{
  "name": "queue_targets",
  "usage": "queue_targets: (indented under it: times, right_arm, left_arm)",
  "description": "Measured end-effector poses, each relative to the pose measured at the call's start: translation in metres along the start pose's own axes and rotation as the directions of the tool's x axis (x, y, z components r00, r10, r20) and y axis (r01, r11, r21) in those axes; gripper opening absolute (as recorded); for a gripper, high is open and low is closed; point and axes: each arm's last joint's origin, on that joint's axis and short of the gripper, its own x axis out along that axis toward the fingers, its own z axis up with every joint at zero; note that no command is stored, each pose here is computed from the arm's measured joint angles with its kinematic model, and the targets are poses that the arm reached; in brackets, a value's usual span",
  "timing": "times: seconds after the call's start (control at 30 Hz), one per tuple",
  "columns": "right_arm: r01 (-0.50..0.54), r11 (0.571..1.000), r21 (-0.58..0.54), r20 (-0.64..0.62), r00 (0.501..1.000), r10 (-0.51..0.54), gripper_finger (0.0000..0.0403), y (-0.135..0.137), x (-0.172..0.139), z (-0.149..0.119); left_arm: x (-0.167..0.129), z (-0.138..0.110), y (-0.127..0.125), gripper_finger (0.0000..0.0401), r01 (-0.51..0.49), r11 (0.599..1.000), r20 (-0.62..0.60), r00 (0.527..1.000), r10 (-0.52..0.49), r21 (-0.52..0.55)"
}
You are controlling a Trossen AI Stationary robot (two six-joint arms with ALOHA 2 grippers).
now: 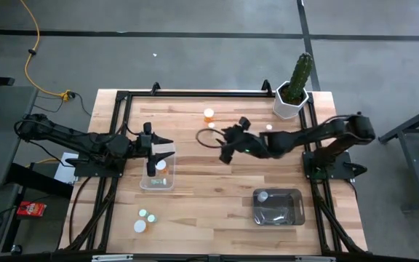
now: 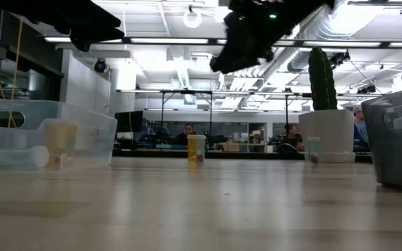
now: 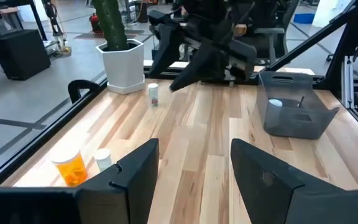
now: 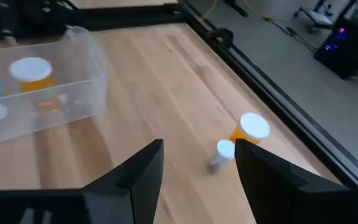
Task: Pick and place medicine bottles into bin by pill shape (circle, oval)
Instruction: Put the top right blue tablet bottle into the black bin
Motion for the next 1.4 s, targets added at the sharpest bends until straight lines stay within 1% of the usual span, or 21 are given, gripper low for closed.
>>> queue_targets:
  times: [0.1,0.17,0.23,0.3,0.4,0.7,0.8,0.87,0.93,1.0,1.07,1.13,1.2,1.3,1.33,1.4]
  right_arm:
    - [-0.020,0.996,0.092,0.071,0.997,0.013,0.0193,-0.017,-0.016,-0.011]
    - [-0.084,0.986,0.143,0.153,0.986,0.061,0.0193,-0.026,-0.026,-0.015]
    - [-0.160,0.977,0.141,0.226,0.966,0.126,0.0193,-0.030,-0.034,-0.021]
    - [-0.227,0.968,0.107,0.297,0.937,0.186,0.0193,-0.032,-0.040,-0.025]
    - [-0.280,0.958,0.066,0.360,0.902,0.239,0.0193,-0.034,-0.045,-0.031]
    - [-0.285,0.956,0.063,0.381,0.893,0.241,0.0193,-0.033,-0.046,-0.029]
    - [-0.285,0.957,0.063,0.381,0.893,0.241,0.0193,-0.033,-0.046,-0.029]
    - [-0.285,0.956,0.064,0.381,0.893,0.241,0.0193,-0.033,-0.046,-0.029]
    - [-0.285,0.956,0.063,0.381,0.893,0.241,0.0193,-0.033,-0.046,-0.029]
    - [-0.285,0.957,0.063,0.381,0.893,0.241,0.0193,-0.033,-0.046,-0.029]
    - [-0.285,0.956,0.063,0.381,0.893,0.241,0.0193,-0.033,-0.046,-0.029]
    - [-0.285,0.957,0.063,0.381,0.893,0.241,0.0193,-0.033,-0.046,-0.029]
    - [-0.285,0.957,0.063,0.380,0.893,0.241,0.0193,-0.033,-0.046,-0.029]
    - [-0.285,0.957,0.063,0.381,0.893,0.241,0.0193,-0.033,-0.046,-0.029]
    - [-0.285,0.957,0.063,0.380,0.893,0.241,0.0193,-0.033,-0.046,-0.029]
    - [-0.285,0.957,0.063,0.381,0.893,0.241,0.0193,-0.033,-0.046,-0.029]
  left_arm:
    - [0.000,0.000,0.000,0.0188,0.000,1.000,-0.001,1.000,0.000,0.000]
    - [0.000,0.000,0.000,0.0188,0.000,1.000,0.001,1.000,0.000,0.000]
    - [0.000,0.000,0.000,0.0188,0.000,1.000,0.002,1.000,0.000,0.004]
    - [0.000,0.000,0.000,0.0188,0.000,1.000,0.002,1.000,0.000,0.021]
    - [0.000,0.000,0.000,0.0188,0.000,1.000,0.002,1.000,0.000,0.024]
    - [0.001,-0.001,0.000,0.0188,0.000,1.000,-0.004,1.000,0.000,0.026]
    - [0.003,-0.002,-0.001,0.0188,-0.002,0.999,-0.016,1.000,0.001,-0.033]
    - [0.004,-0.002,-0.002,0.0188,-0.006,0.997,-0.052,0.999,0.003,-0.071]
    - [0.004,0.002,-0.003,0.0188,0.008,0.997,-0.148,0.989,-0.019,-0.077]
    - [0.003,0.008,-0.005,0.0188,0.023,0.996,-0.293,0.955,-0.048,-0.087]
    - [0.001,0.015,-0.006,0.0188,0.018,0.994,-0.437,0.897,-0.063,-0.106]
    - [0.000,0.018,-0.009,0.0188,0.018,0.993,-0.578,0.812,-0.080,-0.113]
    - [0.000,0.016,-0.014,0.0188,0.026,0.995,-0.703,0.706,-0.087,-0.097]
    - [0.004,0.004,-0.022,0.0188,0.062,0.995,-0.830,0.548,-0.104,-0.083]
    - [0.006,0.000,-0.024,0.0188,0.074,0.995,-0.857,0.505,-0.101,-0.073]
    - [0.012,-0.007,-0.027,0.0188,0.088,0.995,-0.889,0.452,-0.077,-0.041]
